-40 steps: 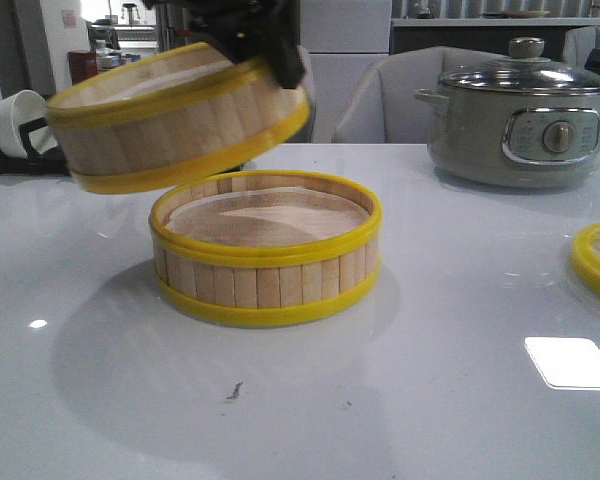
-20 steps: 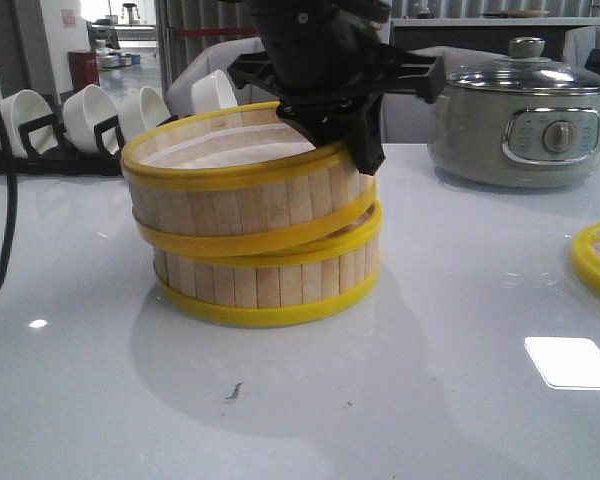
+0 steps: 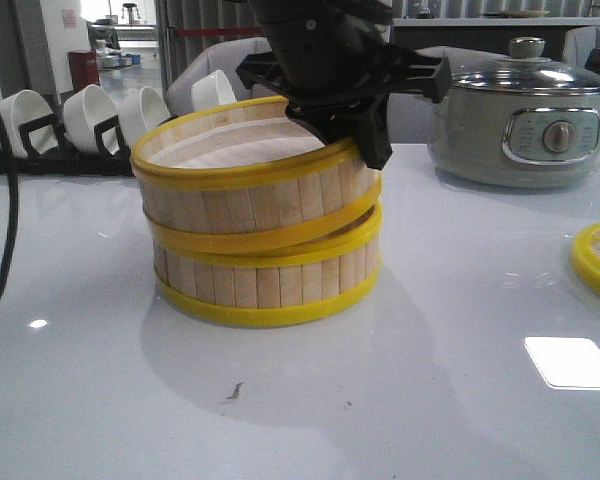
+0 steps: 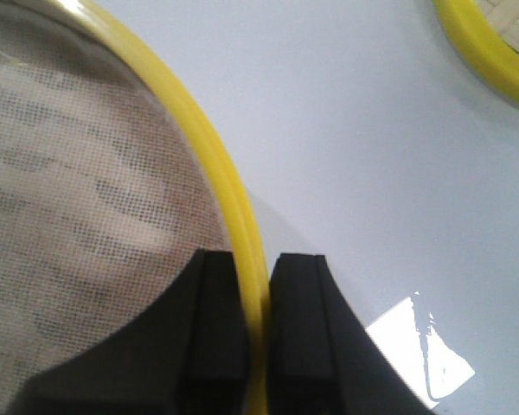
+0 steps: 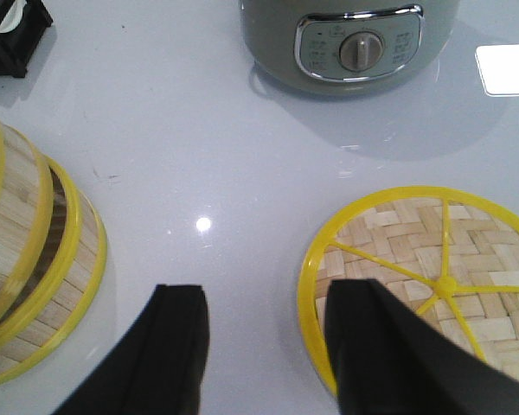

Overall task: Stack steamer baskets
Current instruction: 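Carry the basket over the centre basket and lower it on top, then open the left gripper and raise it away from the stack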

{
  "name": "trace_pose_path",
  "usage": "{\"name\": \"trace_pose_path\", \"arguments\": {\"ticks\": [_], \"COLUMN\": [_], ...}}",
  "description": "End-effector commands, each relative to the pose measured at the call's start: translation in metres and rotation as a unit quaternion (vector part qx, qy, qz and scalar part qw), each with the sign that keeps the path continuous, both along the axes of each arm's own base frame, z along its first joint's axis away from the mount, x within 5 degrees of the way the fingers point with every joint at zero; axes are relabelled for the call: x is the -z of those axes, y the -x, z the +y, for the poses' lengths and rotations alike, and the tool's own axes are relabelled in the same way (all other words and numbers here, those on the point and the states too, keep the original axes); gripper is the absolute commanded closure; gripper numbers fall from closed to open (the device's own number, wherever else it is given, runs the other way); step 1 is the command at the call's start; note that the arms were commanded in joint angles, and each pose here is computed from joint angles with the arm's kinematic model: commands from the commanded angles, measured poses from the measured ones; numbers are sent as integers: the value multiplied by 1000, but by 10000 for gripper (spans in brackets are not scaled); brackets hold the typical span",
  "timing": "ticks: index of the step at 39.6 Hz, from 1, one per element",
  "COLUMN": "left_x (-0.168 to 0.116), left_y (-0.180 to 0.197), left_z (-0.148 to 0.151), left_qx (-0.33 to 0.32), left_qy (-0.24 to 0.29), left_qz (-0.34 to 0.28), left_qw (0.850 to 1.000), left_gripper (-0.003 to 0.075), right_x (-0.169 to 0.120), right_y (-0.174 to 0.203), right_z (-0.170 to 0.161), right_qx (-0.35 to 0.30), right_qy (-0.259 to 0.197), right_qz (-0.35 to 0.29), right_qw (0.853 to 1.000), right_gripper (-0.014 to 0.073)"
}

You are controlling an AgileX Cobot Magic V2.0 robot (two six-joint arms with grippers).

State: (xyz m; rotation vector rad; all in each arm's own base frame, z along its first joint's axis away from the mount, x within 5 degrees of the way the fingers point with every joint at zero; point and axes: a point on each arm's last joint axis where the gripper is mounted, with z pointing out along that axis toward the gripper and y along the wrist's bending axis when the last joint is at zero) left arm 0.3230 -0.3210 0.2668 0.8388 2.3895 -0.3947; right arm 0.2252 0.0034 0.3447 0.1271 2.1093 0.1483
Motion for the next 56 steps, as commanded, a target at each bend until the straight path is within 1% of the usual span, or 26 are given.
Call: {"name": "trace_pose_path", "arguments": {"ticks": [1, 7, 13, 31, 34, 39, 43, 45, 51, 56], "left_x": [-37, -28, -29, -29, -28, -27, -27, -27, -36, -53], "left_y": [0, -2, -3, -2, -2, -1, -1, -1, 1, 0], "left_z": [-4, -7, -8, -7, -7, -6, -6, -6, -4, -2], "left_qx": [1, 0, 0, 0, 0, 0, 0, 0, 1, 0], "left_qy": [64, 59, 66, 64, 61, 56, 54, 54, 61, 70], "left_qz": [-55, -47, -54, -52, -49, -44, -42, -42, -51, -63], "left_qw": [996, 997, 996, 997, 997, 997, 998, 998, 997, 996], "left_gripper": [636, 636, 636, 629, 598, 471, 400, 389, 389, 389], "right_x": [-22, -22, -22, -21, -21, -21, -21, -21, -21, -21], "right_y": [-1, -1, -1, -1, -1, -1, -1, -1, -1, -1], "right_z": [-1, -1, -1, -1, -1, -1, -1, -1, -1, -1], "right_qx": [6, 6, 6, 5, 5, 5, 5, 5, 5, 5], "right_qy": [2, 2, 2, 2, 2, 2, 2, 2, 2, 2], "right_qz": [-61, -62, -61, -60, -60, -60, -60, -60, -60, -60], "right_qw": [998, 998, 998, 998, 998, 998, 998, 998, 998, 998], "right_gripper": [162, 162, 162, 162, 162, 162, 162, 162, 162, 162]}}
